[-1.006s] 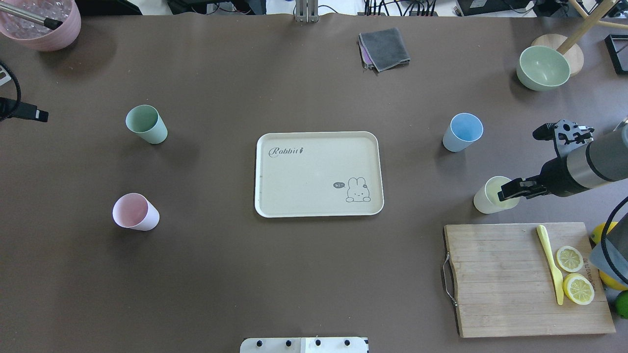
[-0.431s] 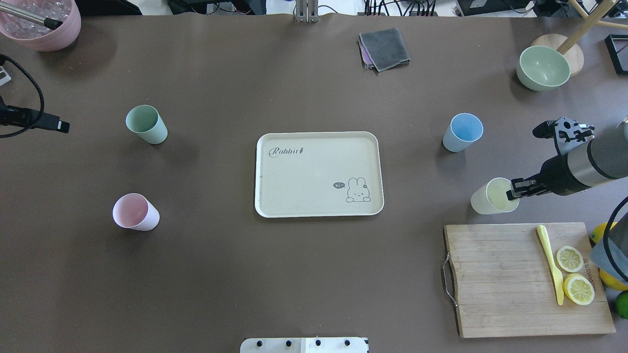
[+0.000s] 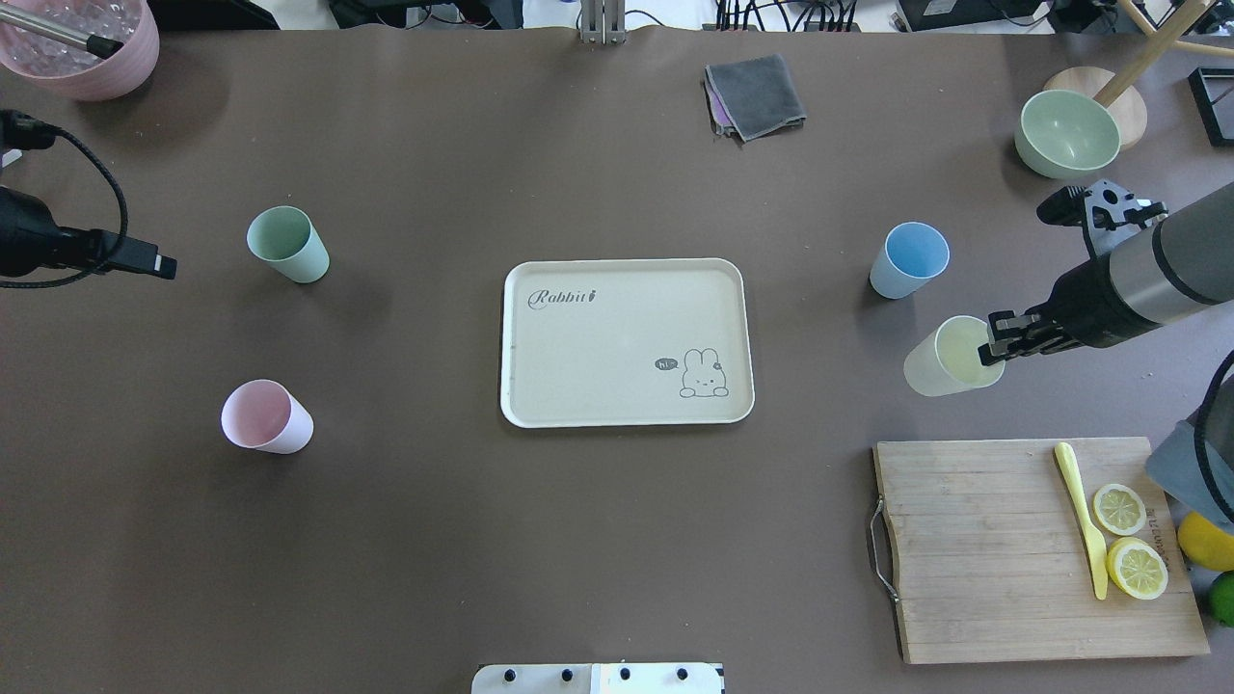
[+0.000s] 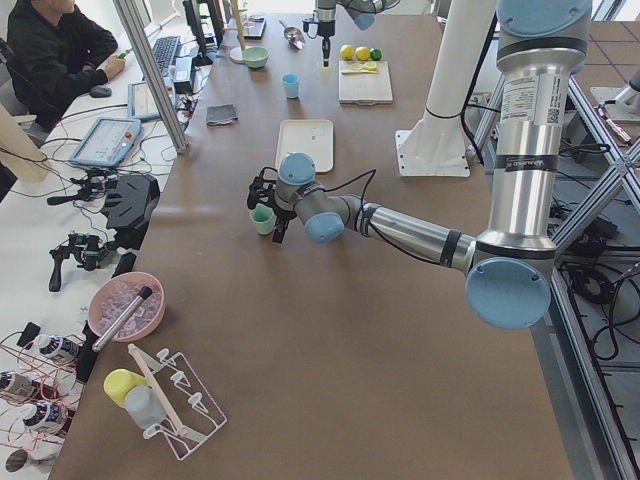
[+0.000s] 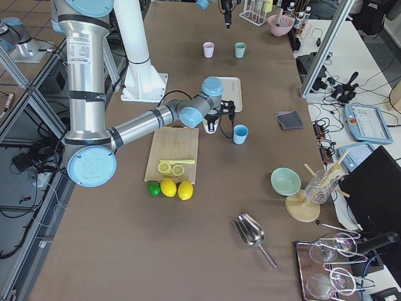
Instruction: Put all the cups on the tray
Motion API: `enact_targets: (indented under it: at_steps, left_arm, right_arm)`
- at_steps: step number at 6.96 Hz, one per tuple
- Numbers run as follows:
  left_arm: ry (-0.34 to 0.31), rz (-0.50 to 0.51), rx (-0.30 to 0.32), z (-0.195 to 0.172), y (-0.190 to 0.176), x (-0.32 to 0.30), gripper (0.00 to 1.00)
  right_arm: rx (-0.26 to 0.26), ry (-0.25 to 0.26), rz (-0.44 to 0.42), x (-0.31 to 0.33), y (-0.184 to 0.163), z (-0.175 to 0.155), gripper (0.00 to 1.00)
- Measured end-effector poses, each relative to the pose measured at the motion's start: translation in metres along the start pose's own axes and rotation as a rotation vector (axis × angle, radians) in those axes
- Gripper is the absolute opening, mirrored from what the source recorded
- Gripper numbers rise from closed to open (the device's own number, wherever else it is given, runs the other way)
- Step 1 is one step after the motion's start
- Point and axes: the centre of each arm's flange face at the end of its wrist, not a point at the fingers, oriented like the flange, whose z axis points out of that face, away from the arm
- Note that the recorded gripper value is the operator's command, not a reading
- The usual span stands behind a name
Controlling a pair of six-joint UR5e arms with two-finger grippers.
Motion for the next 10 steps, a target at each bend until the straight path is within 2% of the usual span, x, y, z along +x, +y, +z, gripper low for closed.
enact_targets:
  at_steps: [3, 6, 7, 8, 9, 10]
  left_arm:
    - [-0.009, -0.037, -0.010, 0.037, 0.058, 0.067, 0.97]
    - [-0.017, -0.023, -0.046, 0.050, 0.093, 0.064, 0.92]
    - [-0.016, -0.016, -0.059, 0.055, 0.099, 0.066, 0.64]
    - [-0.015, -0.011, -0.069, 0.058, 0.103, 0.068, 0.54]
    - [-0.016, -0.007, -0.078, 0.061, 0.107, 0.069, 0.54]
    - [-0.018, -0.002, -0.087, 0.066, 0.111, 0.070, 0.46]
  right_arm:
    - [0.000, 0.006, 0.033, -0.066, -0.030, -0.026, 0.00]
    - [0.005, -0.007, 0.045, -0.101, -0.042, -0.036, 0.00]
    - [0.002, -0.014, 0.046, -0.114, -0.042, -0.032, 0.00]
    - [-0.005, -0.018, 0.050, -0.129, -0.042, -0.025, 0.00]
    - [-0.007, -0.017, 0.051, -0.143, -0.042, -0.017, 0.00]
    - [-0.006, -0.011, 0.047, -0.154, -0.042, -0.008, 0.00]
